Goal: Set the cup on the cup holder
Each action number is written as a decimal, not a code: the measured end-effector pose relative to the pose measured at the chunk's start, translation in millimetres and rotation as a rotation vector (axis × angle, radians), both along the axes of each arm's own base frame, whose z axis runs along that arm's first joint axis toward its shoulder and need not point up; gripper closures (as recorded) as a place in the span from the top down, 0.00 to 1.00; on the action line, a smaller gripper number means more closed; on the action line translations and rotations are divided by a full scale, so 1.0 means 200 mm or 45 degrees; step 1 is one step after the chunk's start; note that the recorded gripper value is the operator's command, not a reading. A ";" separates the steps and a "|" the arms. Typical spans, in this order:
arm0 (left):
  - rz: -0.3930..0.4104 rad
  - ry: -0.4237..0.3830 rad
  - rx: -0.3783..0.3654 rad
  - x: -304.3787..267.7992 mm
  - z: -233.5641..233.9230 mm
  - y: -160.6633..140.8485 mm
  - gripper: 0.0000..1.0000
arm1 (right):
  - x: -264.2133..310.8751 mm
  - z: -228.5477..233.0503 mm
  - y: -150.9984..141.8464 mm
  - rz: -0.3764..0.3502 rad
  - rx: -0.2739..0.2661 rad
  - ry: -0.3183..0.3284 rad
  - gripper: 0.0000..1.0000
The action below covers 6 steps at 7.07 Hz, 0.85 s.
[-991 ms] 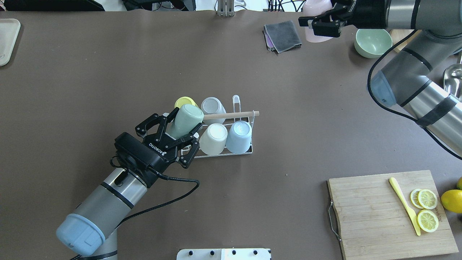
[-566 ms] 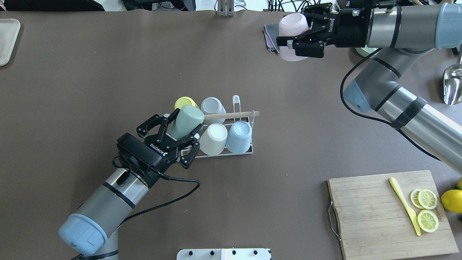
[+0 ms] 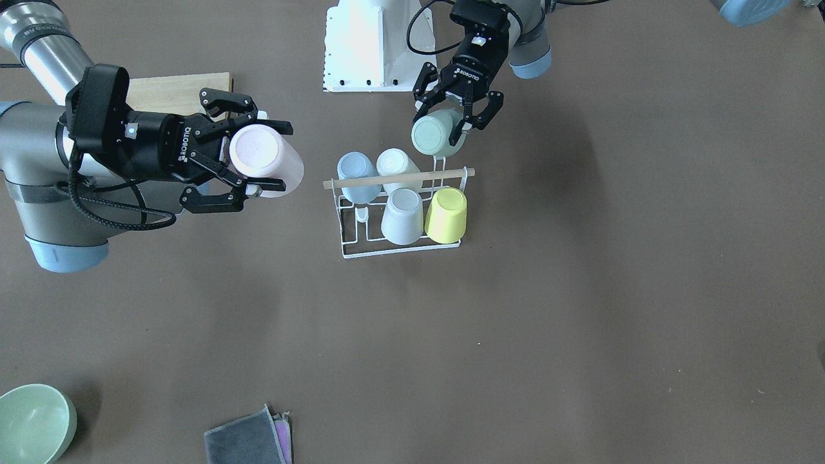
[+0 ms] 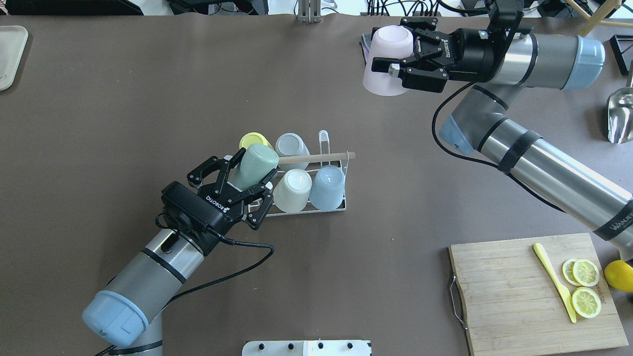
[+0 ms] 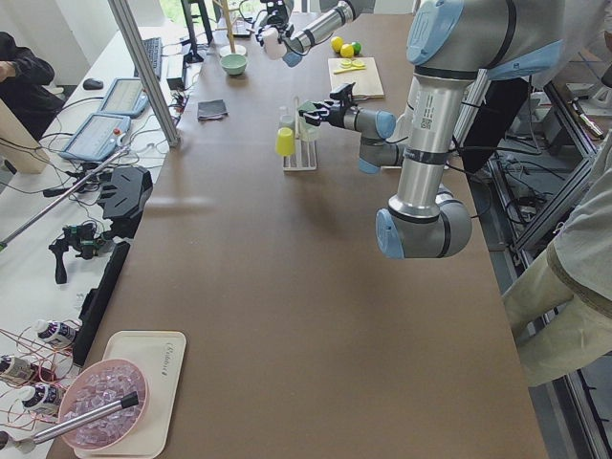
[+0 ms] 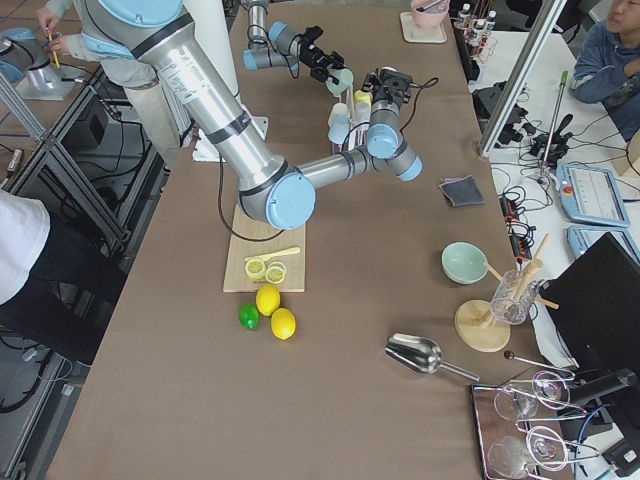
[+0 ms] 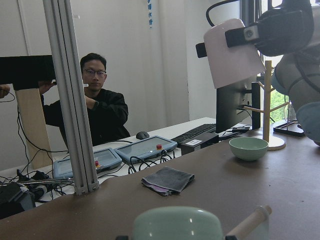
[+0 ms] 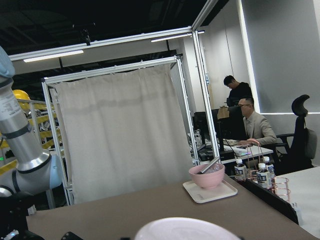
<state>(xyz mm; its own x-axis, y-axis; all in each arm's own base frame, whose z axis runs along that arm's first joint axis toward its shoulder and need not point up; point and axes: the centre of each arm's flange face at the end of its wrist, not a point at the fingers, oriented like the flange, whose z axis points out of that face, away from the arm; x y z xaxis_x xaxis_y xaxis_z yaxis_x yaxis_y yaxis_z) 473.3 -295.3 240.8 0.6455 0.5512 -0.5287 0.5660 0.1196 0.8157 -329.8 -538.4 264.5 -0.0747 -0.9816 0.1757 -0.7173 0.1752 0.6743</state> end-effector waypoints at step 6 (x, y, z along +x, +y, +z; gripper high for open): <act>-0.001 -0.004 0.000 0.01 0.00 -0.01 0.00 | -0.54 -0.03 0.05 0.264 0.201 0.243 0.00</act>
